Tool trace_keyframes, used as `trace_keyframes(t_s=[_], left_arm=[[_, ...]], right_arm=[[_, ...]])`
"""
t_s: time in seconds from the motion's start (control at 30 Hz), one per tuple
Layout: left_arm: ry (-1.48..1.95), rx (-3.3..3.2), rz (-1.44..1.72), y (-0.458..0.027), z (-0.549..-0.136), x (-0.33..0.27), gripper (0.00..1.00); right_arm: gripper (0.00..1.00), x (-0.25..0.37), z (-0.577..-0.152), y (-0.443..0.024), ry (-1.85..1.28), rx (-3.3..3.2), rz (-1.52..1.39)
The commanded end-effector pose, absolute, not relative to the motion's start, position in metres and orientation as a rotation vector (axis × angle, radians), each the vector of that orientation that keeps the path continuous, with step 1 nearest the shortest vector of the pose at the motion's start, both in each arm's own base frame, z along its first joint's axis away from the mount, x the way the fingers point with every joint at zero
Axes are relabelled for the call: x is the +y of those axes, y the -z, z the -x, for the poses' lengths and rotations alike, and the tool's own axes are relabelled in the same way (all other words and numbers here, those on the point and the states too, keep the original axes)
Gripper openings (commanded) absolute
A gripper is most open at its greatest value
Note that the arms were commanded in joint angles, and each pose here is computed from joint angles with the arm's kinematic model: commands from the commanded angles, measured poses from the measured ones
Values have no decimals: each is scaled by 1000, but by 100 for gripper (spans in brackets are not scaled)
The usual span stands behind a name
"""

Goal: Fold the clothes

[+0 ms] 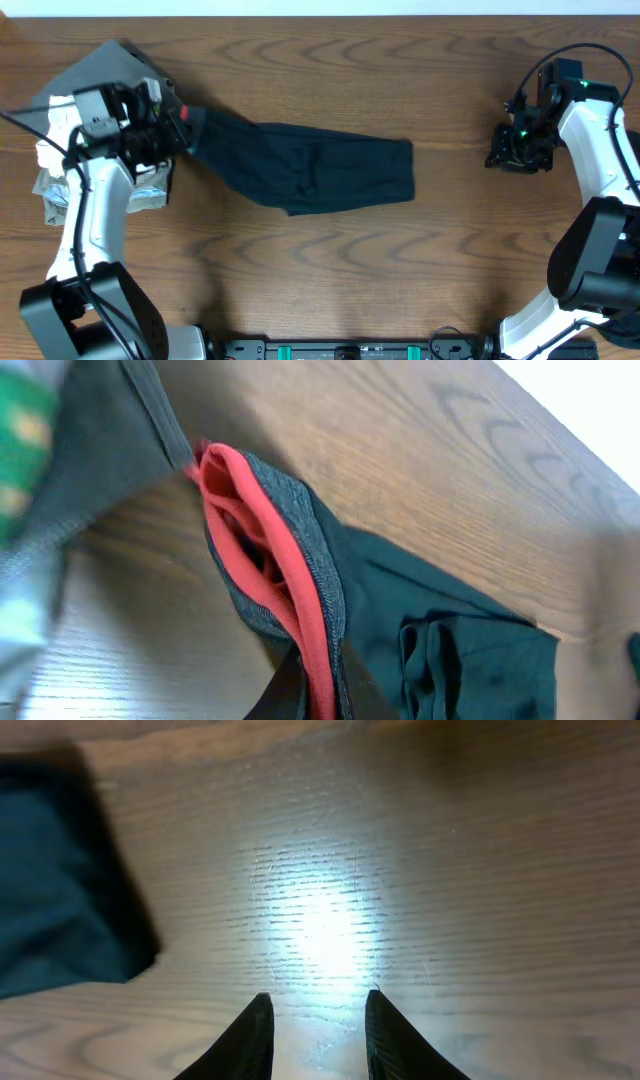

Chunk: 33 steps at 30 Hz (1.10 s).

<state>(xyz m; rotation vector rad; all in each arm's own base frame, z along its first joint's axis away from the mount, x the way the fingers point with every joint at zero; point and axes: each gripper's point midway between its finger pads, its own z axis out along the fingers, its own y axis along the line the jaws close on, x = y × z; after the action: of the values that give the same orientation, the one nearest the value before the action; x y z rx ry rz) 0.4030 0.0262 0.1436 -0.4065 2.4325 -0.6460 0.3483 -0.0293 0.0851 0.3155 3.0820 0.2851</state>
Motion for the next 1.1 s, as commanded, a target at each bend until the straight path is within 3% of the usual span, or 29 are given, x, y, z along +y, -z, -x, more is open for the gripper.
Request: trace_keyframes(t_s=[0.0, 0.5, 1.07], left_arm=[[498, 2405, 286, -171, -412, 34, 6], [476, 2511, -118, -167, -400, -72, 6], [604, 2466, -324, -190, -378, -159, 6]], right_arm=[[29, -33, -350, -92, -278, 3066, -308], [29, -32, -345, -92, -282, 3085, -313], [29, -31, -344, -91, -283, 3089, -314]])
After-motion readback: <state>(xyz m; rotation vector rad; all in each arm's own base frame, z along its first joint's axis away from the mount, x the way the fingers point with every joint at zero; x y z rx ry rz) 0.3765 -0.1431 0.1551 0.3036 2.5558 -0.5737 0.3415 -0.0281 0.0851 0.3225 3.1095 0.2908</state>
